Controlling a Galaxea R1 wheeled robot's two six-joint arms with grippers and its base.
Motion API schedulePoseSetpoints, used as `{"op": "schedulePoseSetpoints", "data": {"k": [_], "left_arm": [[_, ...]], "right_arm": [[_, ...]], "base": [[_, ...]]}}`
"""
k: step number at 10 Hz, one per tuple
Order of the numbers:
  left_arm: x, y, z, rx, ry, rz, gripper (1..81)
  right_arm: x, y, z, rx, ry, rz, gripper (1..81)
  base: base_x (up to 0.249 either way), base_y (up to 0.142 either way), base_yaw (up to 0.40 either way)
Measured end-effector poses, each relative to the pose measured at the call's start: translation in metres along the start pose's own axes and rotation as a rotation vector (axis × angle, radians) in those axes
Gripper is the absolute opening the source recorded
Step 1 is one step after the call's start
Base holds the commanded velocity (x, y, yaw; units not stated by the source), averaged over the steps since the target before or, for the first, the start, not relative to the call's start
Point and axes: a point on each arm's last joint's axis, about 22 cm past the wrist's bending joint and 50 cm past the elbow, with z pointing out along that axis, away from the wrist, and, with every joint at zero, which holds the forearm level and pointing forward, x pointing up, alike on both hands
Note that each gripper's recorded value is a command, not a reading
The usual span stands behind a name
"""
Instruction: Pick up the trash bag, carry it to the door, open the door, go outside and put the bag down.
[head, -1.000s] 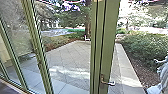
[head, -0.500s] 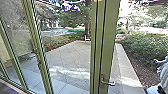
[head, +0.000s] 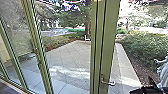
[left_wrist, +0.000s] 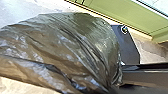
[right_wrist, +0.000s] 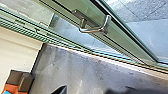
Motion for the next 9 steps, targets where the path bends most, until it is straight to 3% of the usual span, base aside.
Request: {"op": "schedulePoseSetpoints", "data": {"k": [2,5,9], "left_arm": [[0.001,0.000,0.000,0.002,0.002,-0.002,1.0],[0.000,-0.003,0.000,0.007,0.001,-0.003,1.0],[0.002,-0.004,0.000,0.009,0.002,-0.018,1.0]], "right_arm": [[0.017,-0.003,0.007,-0.016,-0.006,0.049,81.1],[0.020,-0.002,0.035,-0.075,-0.057,0.110,81.1],[0.046,0.005,0.062,-0.103,-0.039,0.202,81.1]], "base": [[0.000,0.000,0.000],[0.000,0.000,0.000],[0.000,0.000,0.000]]}}
